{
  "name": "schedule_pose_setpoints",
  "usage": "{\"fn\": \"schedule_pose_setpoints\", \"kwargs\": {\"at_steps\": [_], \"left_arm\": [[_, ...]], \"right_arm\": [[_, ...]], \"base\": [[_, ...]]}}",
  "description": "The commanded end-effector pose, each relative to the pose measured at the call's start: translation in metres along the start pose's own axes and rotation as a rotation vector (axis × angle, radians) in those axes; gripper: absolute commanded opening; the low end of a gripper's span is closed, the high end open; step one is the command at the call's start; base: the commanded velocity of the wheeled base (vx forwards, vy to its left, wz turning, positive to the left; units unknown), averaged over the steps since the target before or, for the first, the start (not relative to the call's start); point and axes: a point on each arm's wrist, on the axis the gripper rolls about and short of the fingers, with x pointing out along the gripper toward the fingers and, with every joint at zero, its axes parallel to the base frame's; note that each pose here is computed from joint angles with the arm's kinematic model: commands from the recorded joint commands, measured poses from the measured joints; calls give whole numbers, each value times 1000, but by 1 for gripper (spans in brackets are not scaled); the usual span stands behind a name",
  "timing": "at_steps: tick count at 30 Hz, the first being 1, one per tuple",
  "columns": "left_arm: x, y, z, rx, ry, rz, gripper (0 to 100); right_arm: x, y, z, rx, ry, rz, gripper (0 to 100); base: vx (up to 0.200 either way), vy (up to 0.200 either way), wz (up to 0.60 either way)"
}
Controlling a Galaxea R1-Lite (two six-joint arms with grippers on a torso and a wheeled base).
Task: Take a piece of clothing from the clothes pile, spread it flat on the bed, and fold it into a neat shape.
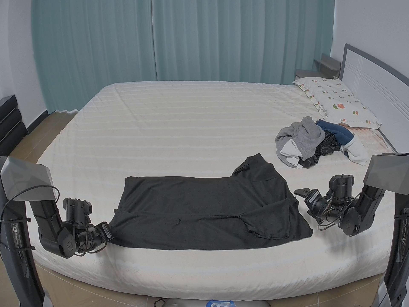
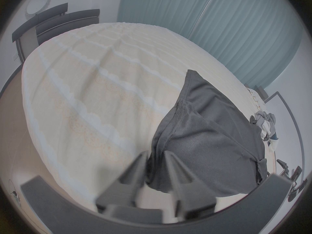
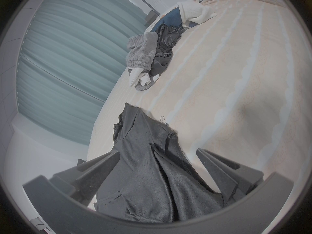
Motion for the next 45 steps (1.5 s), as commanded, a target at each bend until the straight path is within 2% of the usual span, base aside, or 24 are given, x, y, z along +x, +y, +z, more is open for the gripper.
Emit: {"fn": "schedule_pose_setpoints", "kwargs": {"at_steps": [1,5,6,13,18,21,23,26,27,34,41,45], "left_arm": [[-2,-2,3,-3,-11,-13,100],[-16,-9,16,-9,-66,-55,100],[-30,-15,28,-14,-119,-86,100],[-51,-27,35,-23,-161,-136,100],[-55,-38,21,-145,-102,-181,100],[-55,-50,9,-191,-47,-221,100],[-56,-56,-2,-199,-7,-231,100],[-57,-62,-16,-206,41,-239,100],[-56,-64,-22,-212,65,-238,100],[-42,-59,-40,-227,128,-176,100],[-17,-65,-36,-244,73,-130,100],[-5,-70,-32,-244,39,-115,100]], "right_arm": [[-3,6,2,-5,-10,16,100],[-11,22,11,-40,-48,60,100],[-16,34,15,-71,-62,91,100],[-22,38,12,-80,-38,71,100],[-45,34,1,-79,-7,50,100],[-57,28,-17,-82,47,24,100],[-65,30,-24,-49,63,31,100],[-69,35,-29,56,73,54,100],[-69,34,-31,96,82,51,100],[-61,30,-47,96,131,21,100],[-55,25,-51,102,144,3,100],[-53,25,-52,96,135,22,100]], "base": [[0,0,0],[0,0,0],[0,0,0],[0,0,0],[0,0,0],[0,0,0],[-200,0,0],[-200,0,0],[0,0,0],[0,0,0],[0,0,0],[0,0,0]]}}
